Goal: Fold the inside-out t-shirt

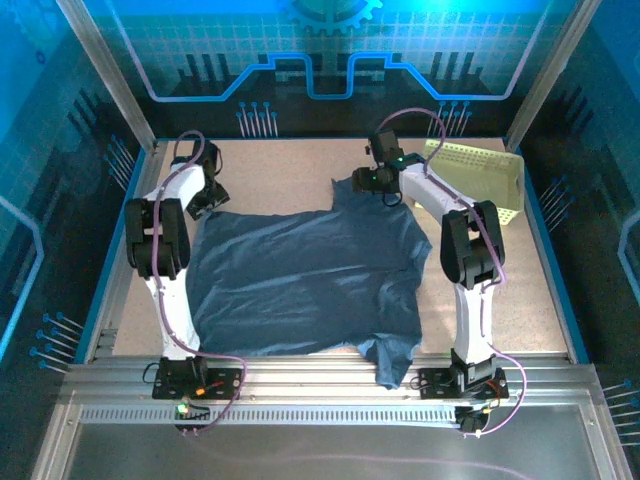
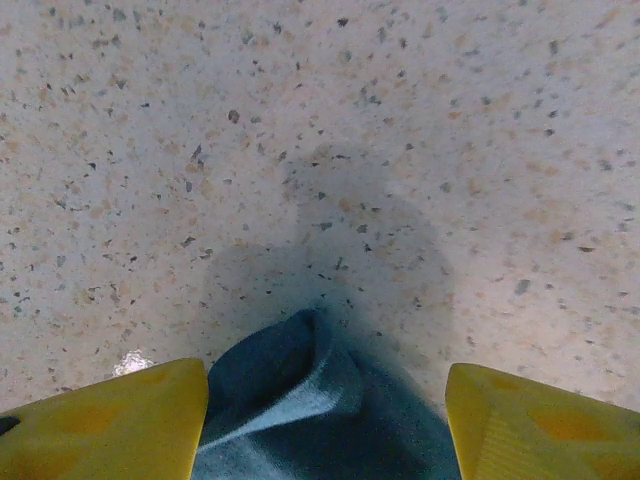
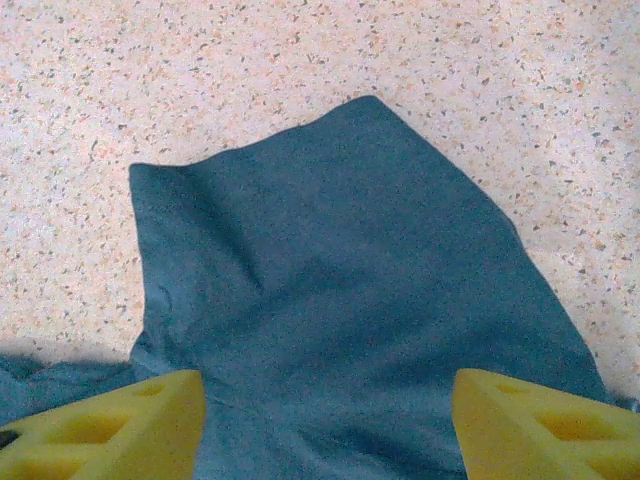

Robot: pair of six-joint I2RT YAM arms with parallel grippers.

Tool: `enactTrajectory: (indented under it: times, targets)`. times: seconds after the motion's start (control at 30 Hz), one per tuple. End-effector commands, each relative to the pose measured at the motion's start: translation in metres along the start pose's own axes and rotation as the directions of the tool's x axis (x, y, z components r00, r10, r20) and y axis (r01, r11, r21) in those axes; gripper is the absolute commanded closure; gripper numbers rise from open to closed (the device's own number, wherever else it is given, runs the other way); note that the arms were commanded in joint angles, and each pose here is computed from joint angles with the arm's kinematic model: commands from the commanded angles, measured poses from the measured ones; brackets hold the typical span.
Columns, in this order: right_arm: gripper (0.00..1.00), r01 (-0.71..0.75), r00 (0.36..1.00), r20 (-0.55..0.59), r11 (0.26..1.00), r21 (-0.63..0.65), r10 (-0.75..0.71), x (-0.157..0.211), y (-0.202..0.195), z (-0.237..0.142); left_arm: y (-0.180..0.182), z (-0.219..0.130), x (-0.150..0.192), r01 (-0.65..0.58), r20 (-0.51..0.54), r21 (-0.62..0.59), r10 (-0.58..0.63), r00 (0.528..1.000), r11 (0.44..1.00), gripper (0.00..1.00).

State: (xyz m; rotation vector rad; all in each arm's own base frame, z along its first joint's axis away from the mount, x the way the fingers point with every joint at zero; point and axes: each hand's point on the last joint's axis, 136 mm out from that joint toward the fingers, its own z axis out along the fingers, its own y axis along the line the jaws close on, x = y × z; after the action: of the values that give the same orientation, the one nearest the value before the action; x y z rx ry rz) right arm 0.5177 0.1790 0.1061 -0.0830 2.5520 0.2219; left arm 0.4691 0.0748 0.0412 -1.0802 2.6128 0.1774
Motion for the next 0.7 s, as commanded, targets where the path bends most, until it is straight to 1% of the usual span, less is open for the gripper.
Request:
enactTrajectory:
  times: [0.0,0.2,0.33,0.37,0.43,0.47,0.5,0.57,0.67]
  targets:
    - [0.33,0.005,1.0,0.003,1.0,-0.008,-0.005,-0.007,-0.003,0.003,0.002,0.006,0.001,-0.005,-0.033,-0.015,0.005,0.999,1.0,0.36]
    - [0.33,0.013,1.0,0.0,1.0,-0.013,-0.013,-0.011,-0.002,0.011,0.0,0.016,-0.001,-0.003,-0.049,-0.019,0.002,0.999,1.0,0.45]
    - [0.32,0.008,1.0,-0.004,1.0,0.006,-0.008,-0.016,-0.007,0.024,0.003,0.018,-0.002,0.01,-0.05,-0.025,-0.011,0.999,1.0,0.57]
    - [0.32,0.004,1.0,-0.001,1.0,0.017,-0.004,-0.019,-0.01,0.028,0.004,0.02,-0.001,0.014,-0.056,-0.027,-0.015,0.998,1.0,0.63]
    - [0.32,0.001,1.0,-0.008,0.999,0.042,0.0,-0.022,-0.015,0.038,0.006,0.019,-0.001,0.019,-0.058,-0.026,-0.021,0.998,0.999,0.69]
    - [0.32,-0.002,1.0,-0.002,0.999,0.052,0.002,-0.028,-0.017,0.038,0.007,0.018,-0.001,0.018,-0.056,-0.027,-0.02,0.998,0.999,0.72]
    - [0.32,-0.003,1.0,-0.021,0.998,0.069,0.005,-0.024,-0.022,0.05,0.007,0.017,-0.002,0.019,-0.053,-0.028,-0.02,0.998,0.999,0.74]
    - [0.32,0.0,0.999,-0.034,0.996,0.092,0.004,-0.026,-0.027,0.061,0.01,0.015,-0.003,0.025,-0.048,-0.026,-0.026,0.999,0.999,0.79]
    - [0.32,0.011,0.999,-0.042,0.992,0.128,-0.006,-0.03,-0.035,0.074,0.014,0.014,-0.002,0.033,-0.05,-0.03,-0.034,0.998,0.999,0.84]
